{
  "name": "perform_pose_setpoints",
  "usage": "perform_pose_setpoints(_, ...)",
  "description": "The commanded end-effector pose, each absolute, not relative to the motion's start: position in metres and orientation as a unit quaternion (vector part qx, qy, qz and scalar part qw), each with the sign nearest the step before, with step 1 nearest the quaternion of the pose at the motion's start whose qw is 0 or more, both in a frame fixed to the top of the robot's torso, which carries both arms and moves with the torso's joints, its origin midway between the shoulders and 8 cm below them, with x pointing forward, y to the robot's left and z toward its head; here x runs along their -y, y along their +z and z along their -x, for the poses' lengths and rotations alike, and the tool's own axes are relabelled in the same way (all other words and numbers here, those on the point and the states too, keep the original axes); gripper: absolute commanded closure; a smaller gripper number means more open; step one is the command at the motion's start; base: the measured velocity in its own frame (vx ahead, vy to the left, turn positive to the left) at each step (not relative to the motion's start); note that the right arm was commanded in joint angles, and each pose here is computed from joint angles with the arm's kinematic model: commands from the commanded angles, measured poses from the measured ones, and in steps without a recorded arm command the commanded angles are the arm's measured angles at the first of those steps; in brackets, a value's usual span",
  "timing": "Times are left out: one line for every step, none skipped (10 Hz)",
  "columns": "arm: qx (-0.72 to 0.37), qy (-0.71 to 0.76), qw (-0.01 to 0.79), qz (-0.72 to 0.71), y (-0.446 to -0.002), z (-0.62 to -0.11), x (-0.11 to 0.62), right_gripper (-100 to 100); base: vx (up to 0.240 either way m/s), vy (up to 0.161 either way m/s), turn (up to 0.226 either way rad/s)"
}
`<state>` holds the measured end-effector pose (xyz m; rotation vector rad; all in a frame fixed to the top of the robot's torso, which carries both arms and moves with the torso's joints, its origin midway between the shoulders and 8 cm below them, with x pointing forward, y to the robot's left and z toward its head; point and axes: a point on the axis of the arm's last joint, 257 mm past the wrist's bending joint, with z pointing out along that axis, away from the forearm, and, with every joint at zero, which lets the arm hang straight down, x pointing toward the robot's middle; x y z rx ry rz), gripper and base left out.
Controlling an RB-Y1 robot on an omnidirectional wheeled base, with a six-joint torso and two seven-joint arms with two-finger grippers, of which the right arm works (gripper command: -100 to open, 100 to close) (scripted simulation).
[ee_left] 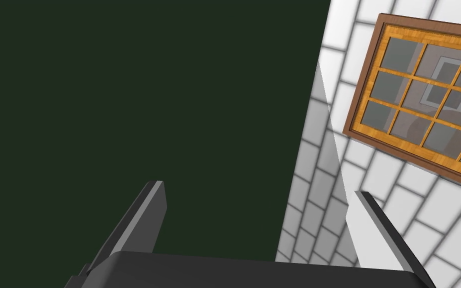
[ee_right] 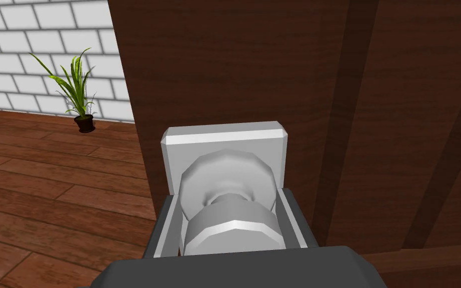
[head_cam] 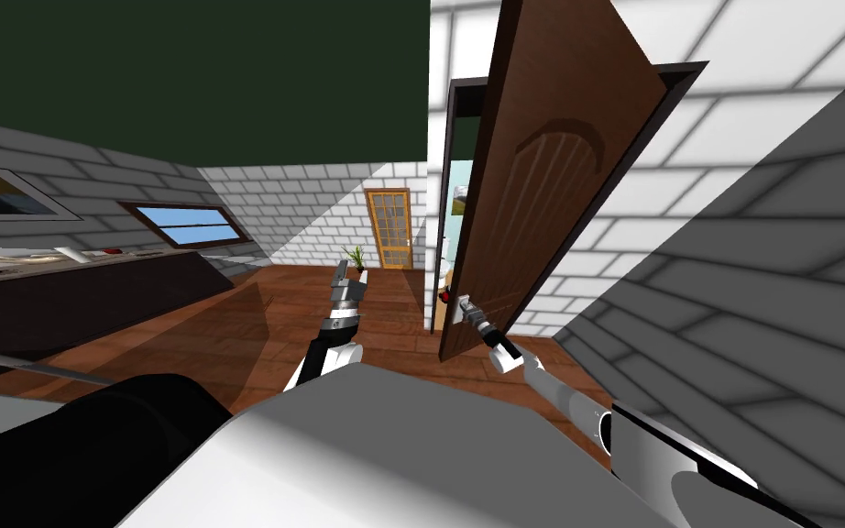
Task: Pull the door open
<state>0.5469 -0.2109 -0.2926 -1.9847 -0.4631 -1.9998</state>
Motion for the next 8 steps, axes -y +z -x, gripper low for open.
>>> perform_pose_setpoints(0.169,-0.691,0.159,0.684,-0.293,-0.539,0.200,100,-0.079,-0.147,-0.004)
perform_pose_setpoints(0.173,-0.690,0.164,0.683,-0.293,-0.537,0.197,100,-0.050,-0.120,0.009)
perform_pose_setpoints(0.181,-0.687,0.174,0.682,-0.294,-0.531,0.191,100,-0.037,-0.121,0.007)
perform_pose_setpoints(0.187,-0.684,0.183,0.681,-0.295,-0.526,0.185,100,-0.071,-0.167,0.023)
perform_pose_setpoints(0.193,-0.682,0.190,0.680,-0.295,-0.521,0.181,100,-0.074,-0.152,0.051)
perform_pose_setpoints(0.197,-0.680,0.196,0.679,-0.296,-0.518,0.178,100,-0.045,-0.151,0.033)
perform_pose_setpoints(0.195,-0.681,0.191,0.680,-0.295,-0.521,0.180,100,-0.022,-0.065,0.028)
perform_pose_setpoints(0.197,-0.679,0.195,0.680,-0.298,-0.517,0.187,100,-0.060,-0.122,0.238)
